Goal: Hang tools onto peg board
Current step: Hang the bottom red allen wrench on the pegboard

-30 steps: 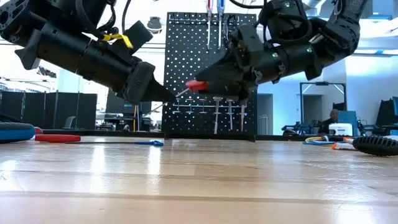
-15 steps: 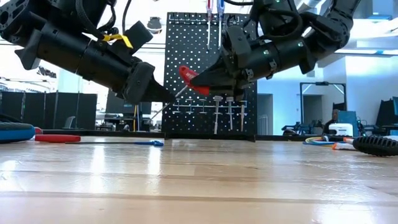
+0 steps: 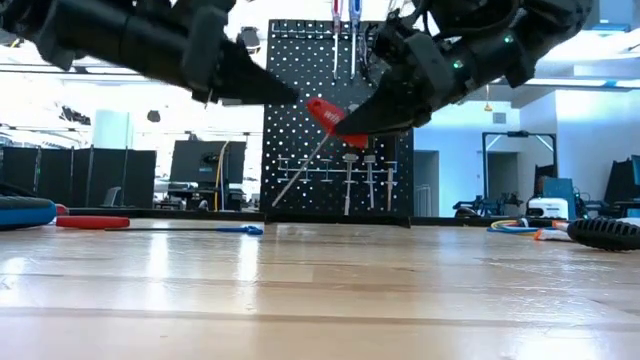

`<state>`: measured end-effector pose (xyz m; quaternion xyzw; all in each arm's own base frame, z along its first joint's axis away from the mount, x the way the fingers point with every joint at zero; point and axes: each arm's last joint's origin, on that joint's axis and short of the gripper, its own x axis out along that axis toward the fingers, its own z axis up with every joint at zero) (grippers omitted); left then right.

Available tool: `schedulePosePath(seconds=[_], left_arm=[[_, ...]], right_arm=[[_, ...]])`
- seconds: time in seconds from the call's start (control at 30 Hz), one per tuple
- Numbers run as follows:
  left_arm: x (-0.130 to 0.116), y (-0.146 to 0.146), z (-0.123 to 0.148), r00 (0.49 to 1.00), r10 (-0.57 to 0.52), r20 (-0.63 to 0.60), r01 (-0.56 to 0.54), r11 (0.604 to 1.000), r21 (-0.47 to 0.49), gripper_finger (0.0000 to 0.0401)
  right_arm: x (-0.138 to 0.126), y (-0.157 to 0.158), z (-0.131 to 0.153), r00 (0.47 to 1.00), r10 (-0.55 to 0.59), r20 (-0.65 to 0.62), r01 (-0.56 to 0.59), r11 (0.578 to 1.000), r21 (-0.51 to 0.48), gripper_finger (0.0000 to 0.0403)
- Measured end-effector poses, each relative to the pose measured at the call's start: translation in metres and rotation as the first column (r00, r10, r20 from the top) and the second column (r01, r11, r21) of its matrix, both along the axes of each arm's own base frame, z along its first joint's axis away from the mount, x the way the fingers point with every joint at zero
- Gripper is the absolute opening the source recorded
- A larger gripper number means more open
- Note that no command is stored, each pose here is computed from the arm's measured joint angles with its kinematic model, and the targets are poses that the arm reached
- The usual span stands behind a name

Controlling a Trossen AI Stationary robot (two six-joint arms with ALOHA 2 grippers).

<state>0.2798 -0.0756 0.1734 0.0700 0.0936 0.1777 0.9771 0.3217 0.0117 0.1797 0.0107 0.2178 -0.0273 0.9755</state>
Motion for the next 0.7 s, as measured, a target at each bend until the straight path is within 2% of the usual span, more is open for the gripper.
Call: schedulePosePath(seconds=[0.17,0.3,0.37,0.5,0.7], left_arm=[[0.003,0.009,0.020,0.998,-0.066,0.014,0.065,0.995,0.080,0.0219],[0.020,0.018,0.025,0.988,-0.154,-0.032,0.154,0.988,0.018,0.0236],[0.029,0.021,0.023,0.984,-0.165,-0.068,0.165,0.986,-0.005,0.0234],[0.040,0.020,0.031,0.980,-0.180,-0.088,0.182,0.983,0.009,0.0216],[0.043,0.017,0.031,0.969,-0.185,-0.162,0.186,0.983,-0.009,0.0158]], right_arm=[[0.000,0.015,0.000,0.998,0.056,-0.004,-0.056,0.997,-0.058,0.0052],[0.002,0.022,0.005,0.997,0.072,0.001,-0.071,0.992,-0.105,0.0052],[0.004,0.025,0.008,0.997,0.082,0.002,-0.081,0.990,-0.115,0.0052],[0.004,0.025,0.008,0.996,0.083,-0.015,-0.085,0.990,-0.115,0.0052],[0.004,0.025,0.007,0.996,0.080,-0.023,-0.083,0.990,-0.117,0.0052]])
